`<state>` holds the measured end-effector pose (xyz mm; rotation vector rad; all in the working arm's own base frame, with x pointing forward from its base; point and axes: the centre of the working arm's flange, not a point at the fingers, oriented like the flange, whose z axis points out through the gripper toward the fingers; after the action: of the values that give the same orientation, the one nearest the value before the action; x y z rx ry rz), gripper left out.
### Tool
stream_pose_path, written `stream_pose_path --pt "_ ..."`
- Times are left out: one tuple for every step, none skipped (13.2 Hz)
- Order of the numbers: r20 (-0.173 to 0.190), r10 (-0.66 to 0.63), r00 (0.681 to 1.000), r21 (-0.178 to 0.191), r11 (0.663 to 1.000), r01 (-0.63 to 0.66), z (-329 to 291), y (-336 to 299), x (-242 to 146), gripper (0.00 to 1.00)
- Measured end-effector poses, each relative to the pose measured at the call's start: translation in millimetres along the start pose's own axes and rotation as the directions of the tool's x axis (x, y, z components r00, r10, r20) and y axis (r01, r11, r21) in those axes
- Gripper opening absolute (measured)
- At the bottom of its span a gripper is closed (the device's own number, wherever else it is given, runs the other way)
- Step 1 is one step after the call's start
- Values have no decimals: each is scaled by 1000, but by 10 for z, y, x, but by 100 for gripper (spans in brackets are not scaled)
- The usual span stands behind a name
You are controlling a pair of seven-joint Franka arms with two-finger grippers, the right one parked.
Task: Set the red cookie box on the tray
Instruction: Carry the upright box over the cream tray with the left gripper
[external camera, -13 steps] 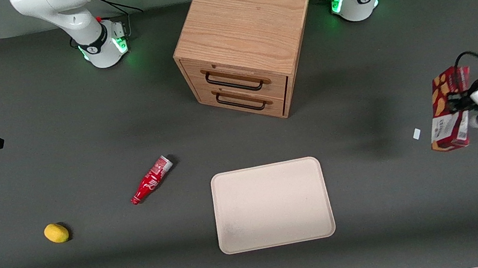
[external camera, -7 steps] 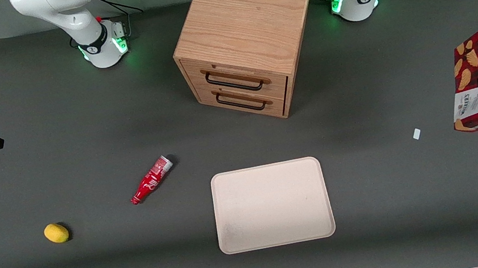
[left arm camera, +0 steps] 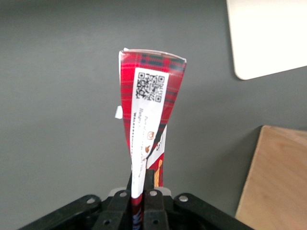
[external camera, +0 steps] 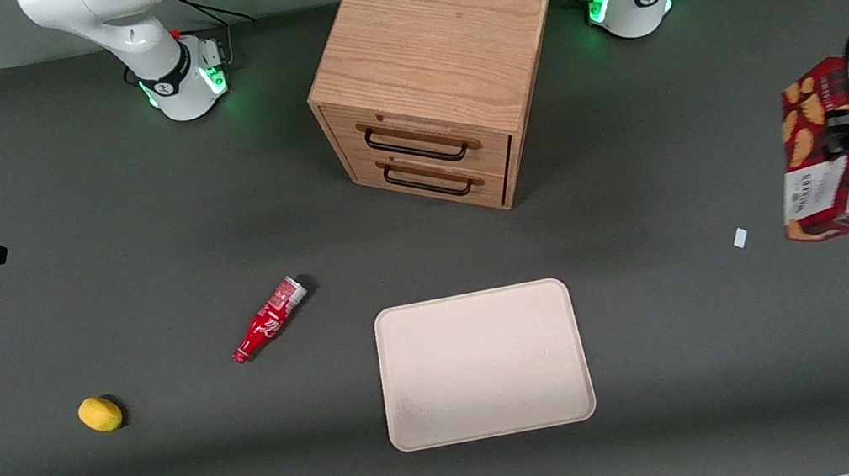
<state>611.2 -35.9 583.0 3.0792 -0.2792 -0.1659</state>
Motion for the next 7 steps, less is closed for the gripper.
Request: stream_pose_path --pt "-5 -20 1000 -3 1000 20 17 255 92 6" --pt "-10 -40 999 -9 999 40 50 496 192 6" --pt "-12 -62 998 -18 998 62 105 716 307 6" --pt "-13 -86 996 -30 996 86 186 923 435 6" --pt "-14 -111 994 -42 993 110 297 1136 577 6" --pt "-23 -131 991 -54 990 129 425 1352 727 6" --pt "-38 -145 989 -64 988 143 580 1589 875 6"
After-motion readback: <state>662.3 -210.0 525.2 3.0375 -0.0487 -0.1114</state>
